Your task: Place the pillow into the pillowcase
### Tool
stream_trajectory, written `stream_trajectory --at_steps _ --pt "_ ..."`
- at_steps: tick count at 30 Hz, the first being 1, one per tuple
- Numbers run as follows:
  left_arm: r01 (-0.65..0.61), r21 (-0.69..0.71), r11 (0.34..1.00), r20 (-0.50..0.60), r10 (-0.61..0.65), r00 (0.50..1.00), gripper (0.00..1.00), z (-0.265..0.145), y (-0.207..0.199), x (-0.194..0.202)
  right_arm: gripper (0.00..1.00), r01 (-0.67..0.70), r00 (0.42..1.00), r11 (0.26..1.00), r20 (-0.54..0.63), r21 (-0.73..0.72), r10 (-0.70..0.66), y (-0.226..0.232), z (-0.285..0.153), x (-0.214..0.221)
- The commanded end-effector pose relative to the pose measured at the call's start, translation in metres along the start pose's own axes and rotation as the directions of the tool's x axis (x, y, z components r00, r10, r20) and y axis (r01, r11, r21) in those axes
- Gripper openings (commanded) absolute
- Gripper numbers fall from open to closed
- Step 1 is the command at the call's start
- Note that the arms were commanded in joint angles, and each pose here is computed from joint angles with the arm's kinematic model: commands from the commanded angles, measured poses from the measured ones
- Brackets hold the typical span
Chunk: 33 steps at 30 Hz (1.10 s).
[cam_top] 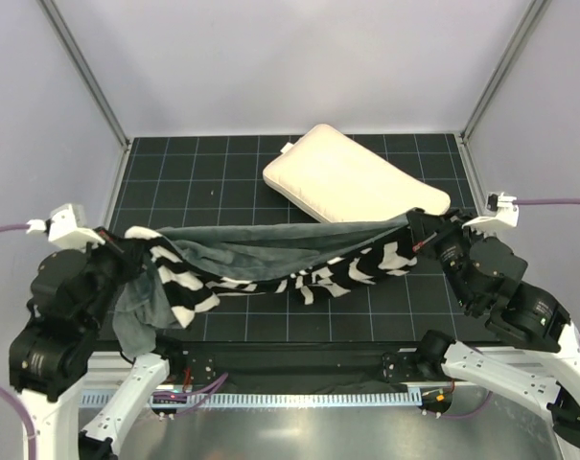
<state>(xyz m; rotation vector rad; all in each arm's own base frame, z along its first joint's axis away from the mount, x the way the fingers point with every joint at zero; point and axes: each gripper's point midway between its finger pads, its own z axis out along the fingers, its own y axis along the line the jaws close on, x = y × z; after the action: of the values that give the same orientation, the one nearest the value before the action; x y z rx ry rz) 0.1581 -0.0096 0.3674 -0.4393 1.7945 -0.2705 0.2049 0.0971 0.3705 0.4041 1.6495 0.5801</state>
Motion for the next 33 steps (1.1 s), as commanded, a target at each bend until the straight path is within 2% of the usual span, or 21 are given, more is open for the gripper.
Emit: stream_trajectory --at_steps 1,5,7,9,10,11,12,13,16,18,19,21,22,23,26,28,30,31,33 --pt "0.037 0.091 0.995 -0.038 -0.034 0.999 0.00 0.023 -0.028 0.002 0.04 0.112 0.994 0.985 -0.001 0.132 -0.113 -0.031 -0.002 -0.001" --pt "0.046 0.145 0.988 -0.095 -0.032 0.995 0.01 0.036 -0.039 0.019 0.04 0.123 0.992 0.983 -0.012 0.138 -0.123 -0.032 -0.001 0.002" --pt "0.034 0.166 0.986 -0.108 -0.016 0.994 0.10 0.037 -0.042 0.023 0.04 0.126 0.992 0.981 -0.008 0.150 -0.126 -0.034 -0.001 0.002" --pt "0.021 0.177 0.984 -0.128 0.001 0.992 0.15 0.039 -0.044 0.027 0.06 0.124 0.992 0.980 -0.010 0.155 -0.124 -0.036 -0.004 0.001" --pt "0.014 0.172 0.985 -0.143 0.011 0.990 0.23 0.038 -0.042 0.030 0.11 0.125 0.992 0.981 -0.018 0.147 -0.124 -0.036 -0.005 0.002" --pt "0.002 0.168 0.986 -0.151 0.024 0.988 0.31 0.039 -0.041 0.031 0.22 0.125 0.992 0.982 -0.020 0.138 -0.124 -0.036 -0.007 0.001" --pt "-0.003 0.168 0.986 -0.148 0.028 0.989 0.41 0.038 -0.042 0.029 0.54 0.117 0.993 0.985 -0.016 0.126 -0.116 -0.034 -0.009 -0.002" --pt "-0.008 0.163 0.987 -0.148 0.033 0.988 0.56 0.038 -0.041 0.029 0.61 0.112 0.994 0.987 -0.017 0.114 -0.110 -0.034 -0.011 -0.003" --pt "-0.020 0.141 0.990 -0.143 0.041 0.989 0.78 0.038 -0.036 0.028 0.69 0.089 0.996 0.991 0.010 0.096 -0.090 -0.036 -0.017 -0.009" --pt "-0.025 0.134 0.991 -0.147 0.045 0.988 0.84 0.040 -0.035 0.030 0.75 0.090 0.995 0.992 0.020 0.090 -0.093 -0.038 -0.019 -0.011" --pt "-0.028 0.128 0.991 -0.155 0.048 0.987 0.88 0.042 -0.033 0.032 0.82 0.094 0.995 0.991 0.023 0.095 -0.097 -0.038 -0.018 -0.011" --pt "-0.034 0.122 0.992 -0.190 0.057 0.980 0.91 0.048 -0.033 0.040 0.88 0.121 0.992 0.986 0.016 0.116 -0.124 -0.041 -0.015 -0.007" --pt "-0.036 0.128 0.991 -0.218 0.064 0.974 0.95 0.051 -0.034 0.047 0.96 0.136 0.990 0.982 0.010 0.131 -0.138 -0.042 -0.012 -0.004" --pt "-0.035 0.129 0.991 -0.239 0.065 0.969 0.97 0.054 -0.035 0.051 0.98 0.155 0.988 0.977 0.003 0.149 -0.157 -0.044 -0.009 -0.002" --pt "-0.022 0.135 0.991 -0.360 0.070 0.930 1.00 0.067 -0.038 0.080 1.00 0.241 0.970 0.952 -0.062 0.191 -0.233 -0.043 0.006 0.016" --pt "0.001 0.129 0.992 -0.421 0.054 0.905 1.00 0.076 -0.040 0.095 1.00 0.322 0.944 0.926 -0.146 0.197 -0.297 -0.038 0.023 0.039" --pt "0.026 0.134 0.991 -0.468 0.040 0.883 1.00 0.082 -0.041 0.112 1.00 0.360 0.914 0.922 -0.254 0.142 -0.317 -0.028 0.037 0.065" --pt "0.045 0.135 0.990 -0.468 0.024 0.883 1.00 0.087 -0.044 0.115 1.00 0.410 0.873 0.902 -0.346 0.134 -0.345 -0.029 0.050 0.090" --pt "0.055 0.121 0.991 -0.488 0.011 0.873 1.00 0.092 -0.040 0.127 1.00 0.423 0.833 0.898 -0.441 0.118 -0.334 -0.031 0.062 0.111"
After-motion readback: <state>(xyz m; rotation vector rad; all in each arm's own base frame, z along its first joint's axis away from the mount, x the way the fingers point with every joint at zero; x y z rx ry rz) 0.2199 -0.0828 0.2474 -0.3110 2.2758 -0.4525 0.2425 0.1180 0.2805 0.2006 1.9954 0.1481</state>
